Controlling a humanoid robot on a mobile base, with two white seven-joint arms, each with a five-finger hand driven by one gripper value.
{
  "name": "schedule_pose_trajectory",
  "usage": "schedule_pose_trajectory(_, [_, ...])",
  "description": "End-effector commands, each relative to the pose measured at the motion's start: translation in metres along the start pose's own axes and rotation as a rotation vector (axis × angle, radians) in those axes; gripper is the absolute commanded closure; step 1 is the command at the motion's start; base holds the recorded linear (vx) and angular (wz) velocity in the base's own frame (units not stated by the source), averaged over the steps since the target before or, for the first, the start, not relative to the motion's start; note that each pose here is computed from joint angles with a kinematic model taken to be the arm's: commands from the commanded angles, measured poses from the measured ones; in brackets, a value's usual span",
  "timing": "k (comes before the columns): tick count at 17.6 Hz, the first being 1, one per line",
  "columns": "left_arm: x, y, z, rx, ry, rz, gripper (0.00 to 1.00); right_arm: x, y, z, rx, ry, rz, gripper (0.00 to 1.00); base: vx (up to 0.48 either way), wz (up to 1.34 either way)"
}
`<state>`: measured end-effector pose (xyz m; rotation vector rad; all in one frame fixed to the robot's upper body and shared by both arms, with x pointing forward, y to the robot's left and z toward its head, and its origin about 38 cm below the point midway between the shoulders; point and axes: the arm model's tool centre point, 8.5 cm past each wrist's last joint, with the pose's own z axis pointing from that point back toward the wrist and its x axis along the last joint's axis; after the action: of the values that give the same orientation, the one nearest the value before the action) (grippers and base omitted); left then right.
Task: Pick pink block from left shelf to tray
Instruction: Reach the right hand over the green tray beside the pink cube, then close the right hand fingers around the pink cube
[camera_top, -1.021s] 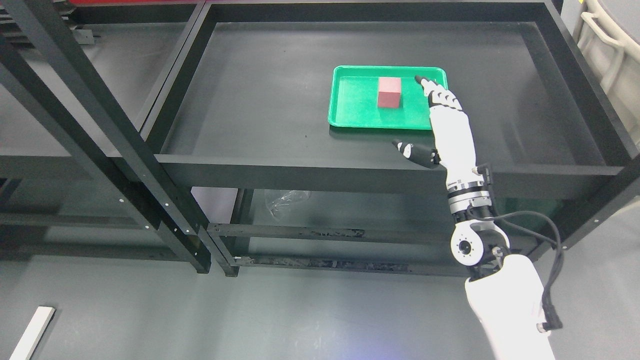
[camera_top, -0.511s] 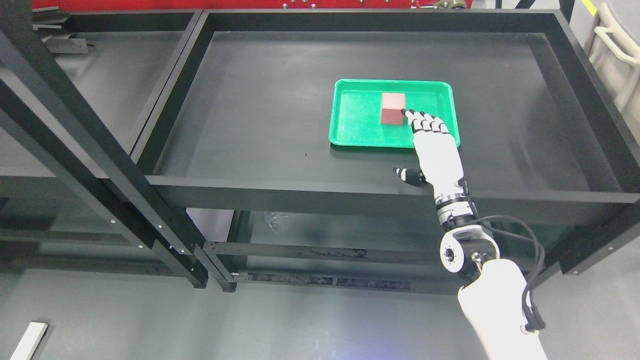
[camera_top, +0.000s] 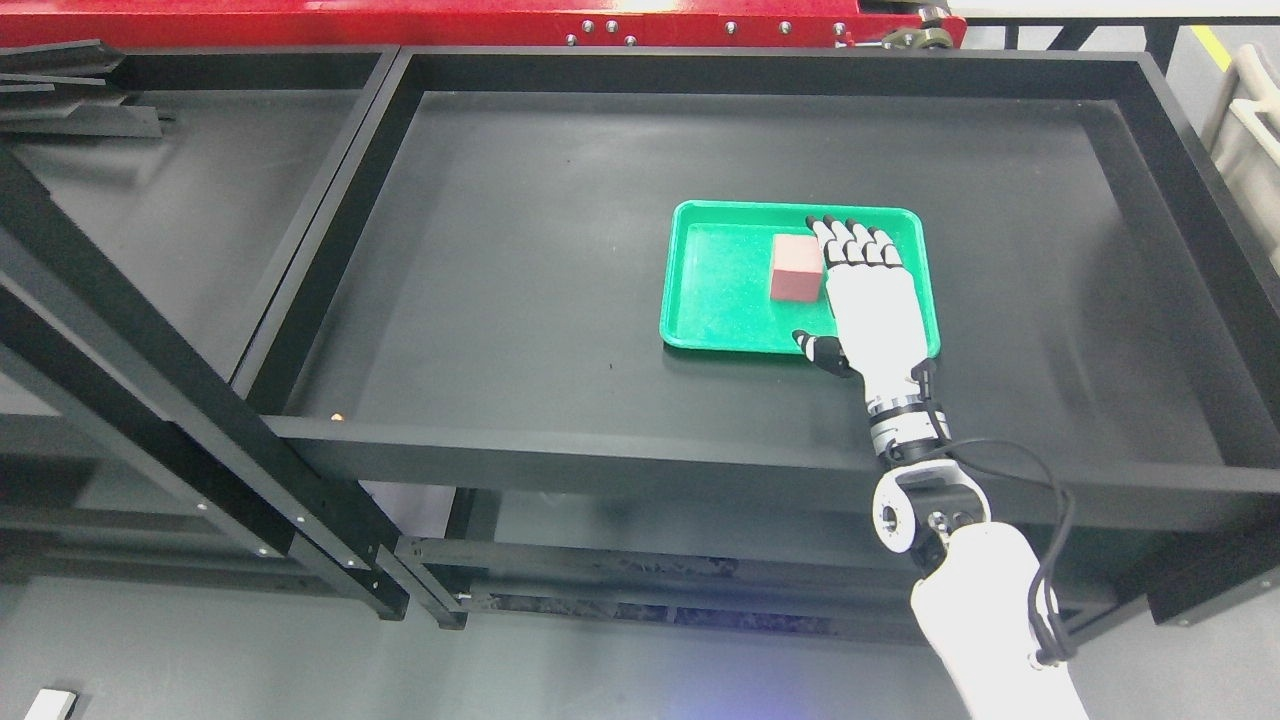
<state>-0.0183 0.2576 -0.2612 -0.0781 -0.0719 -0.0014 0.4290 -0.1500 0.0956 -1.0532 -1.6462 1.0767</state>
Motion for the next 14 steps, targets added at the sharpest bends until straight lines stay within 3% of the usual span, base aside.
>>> schedule_pose_trajectory(1, [0.006,0.010,0.001,0.015,-0.016,-0.005,0.00,0.024,-0.127,-0.106,-0.288,-0.117,0.094,0.01,0.155,0.03])
schedule_pose_trajectory(7, [0.006,0.010,0.001,0.015,-0.017,-0.005,0.00,0.024,-0.126,-0.113,-0.263,-0.115,0.101,0.01,0.131,0.01])
schedule_pose_trajectory(14, [0.006,0.010,0.001,0.015,-0.017,-0.005,0.00,0.017,-0.113,-0.121,-0.133,-0.094,0.109,0.01,0.098,-0.01])
